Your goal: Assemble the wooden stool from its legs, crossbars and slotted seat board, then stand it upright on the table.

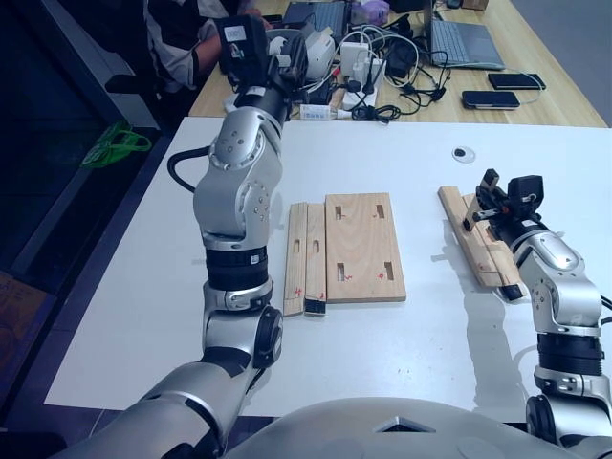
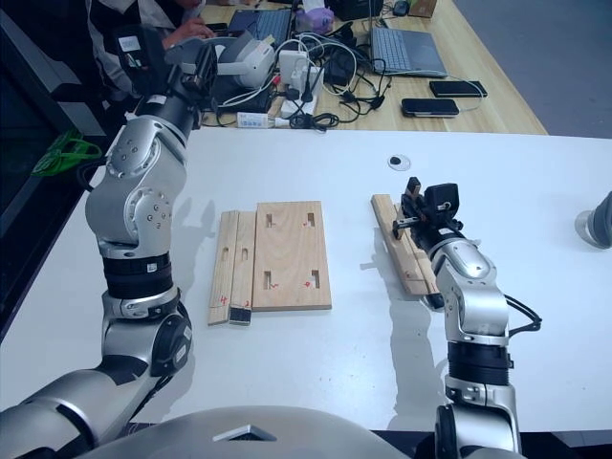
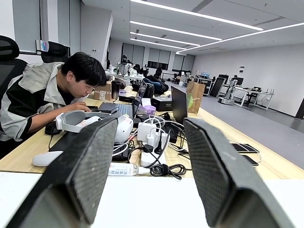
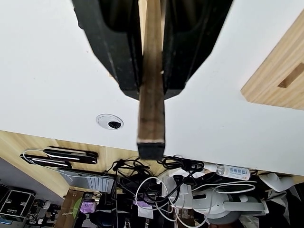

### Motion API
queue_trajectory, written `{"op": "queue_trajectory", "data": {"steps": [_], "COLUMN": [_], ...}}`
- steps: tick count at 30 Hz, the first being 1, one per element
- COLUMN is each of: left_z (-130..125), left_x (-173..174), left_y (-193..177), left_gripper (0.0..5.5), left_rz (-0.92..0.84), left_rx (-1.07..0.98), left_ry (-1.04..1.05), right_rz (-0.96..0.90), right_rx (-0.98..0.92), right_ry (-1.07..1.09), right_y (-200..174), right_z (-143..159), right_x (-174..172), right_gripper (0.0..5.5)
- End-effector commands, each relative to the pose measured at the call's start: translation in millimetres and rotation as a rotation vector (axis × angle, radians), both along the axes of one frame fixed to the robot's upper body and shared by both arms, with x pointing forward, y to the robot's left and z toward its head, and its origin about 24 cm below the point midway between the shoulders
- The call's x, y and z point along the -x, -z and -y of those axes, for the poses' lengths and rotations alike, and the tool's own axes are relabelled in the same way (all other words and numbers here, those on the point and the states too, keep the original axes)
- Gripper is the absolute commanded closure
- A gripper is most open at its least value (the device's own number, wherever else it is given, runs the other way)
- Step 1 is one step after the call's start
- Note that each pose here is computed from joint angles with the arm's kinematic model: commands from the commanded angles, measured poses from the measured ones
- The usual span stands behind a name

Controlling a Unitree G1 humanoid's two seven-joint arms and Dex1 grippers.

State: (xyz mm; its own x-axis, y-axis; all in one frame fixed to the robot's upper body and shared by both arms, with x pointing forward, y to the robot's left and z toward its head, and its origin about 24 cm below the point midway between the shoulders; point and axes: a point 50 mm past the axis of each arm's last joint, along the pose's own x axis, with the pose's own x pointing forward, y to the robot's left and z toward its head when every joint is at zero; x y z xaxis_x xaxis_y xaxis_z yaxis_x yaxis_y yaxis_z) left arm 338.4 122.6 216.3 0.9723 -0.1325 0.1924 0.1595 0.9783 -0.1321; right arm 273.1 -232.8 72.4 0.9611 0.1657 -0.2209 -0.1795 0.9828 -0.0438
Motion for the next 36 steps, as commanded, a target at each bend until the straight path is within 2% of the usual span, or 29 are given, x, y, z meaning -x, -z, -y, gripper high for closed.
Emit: {"op": "queue_trajectory", "data": {"steps": [1,8,14,25,30,36], "left_z": [-2.1,-2.4,-1.7,-0.3,0.4,-0.1], "left_x": [-1.1,-2.0,-2.3,-2.0,-1.7,-1.1], "left_y": [-4.6,-6.6,-6.5,-5.4,-4.8,-4.5], "left_gripper": [2.93,2.93,2.93,2.93,2.93,2.93], "left_rz": [0.012,0.015,0.011,0.003,0.002,0.005], "left_rx": [-0.008,-0.015,-0.020,-0.024,-0.020,-0.013], "left_ry": [-0.012,-0.011,-0.007,0.001,0.003,-0.001], "right_rz": [-0.203,-0.213,-0.115,-0.059,-0.038,-0.031], "right_rx": [-0.059,-0.094,-0.092,-0.061,-0.065,-0.031], "right_ry": [0.051,-0.018,-0.128,-0.091,-0.081,-0.088], "right_y": [42.2,36.8,14.8,11.7,9.4,5.9], "right_z": [11.5,0.3,-44.2,-88.7,-88.7,-68.2], "right_x": [18.7,10.0,-21.4,-55.2,-51.9,-38.6], "right_gripper": [5.12,5.12,5.12,5.12,5.12,5.12]}}
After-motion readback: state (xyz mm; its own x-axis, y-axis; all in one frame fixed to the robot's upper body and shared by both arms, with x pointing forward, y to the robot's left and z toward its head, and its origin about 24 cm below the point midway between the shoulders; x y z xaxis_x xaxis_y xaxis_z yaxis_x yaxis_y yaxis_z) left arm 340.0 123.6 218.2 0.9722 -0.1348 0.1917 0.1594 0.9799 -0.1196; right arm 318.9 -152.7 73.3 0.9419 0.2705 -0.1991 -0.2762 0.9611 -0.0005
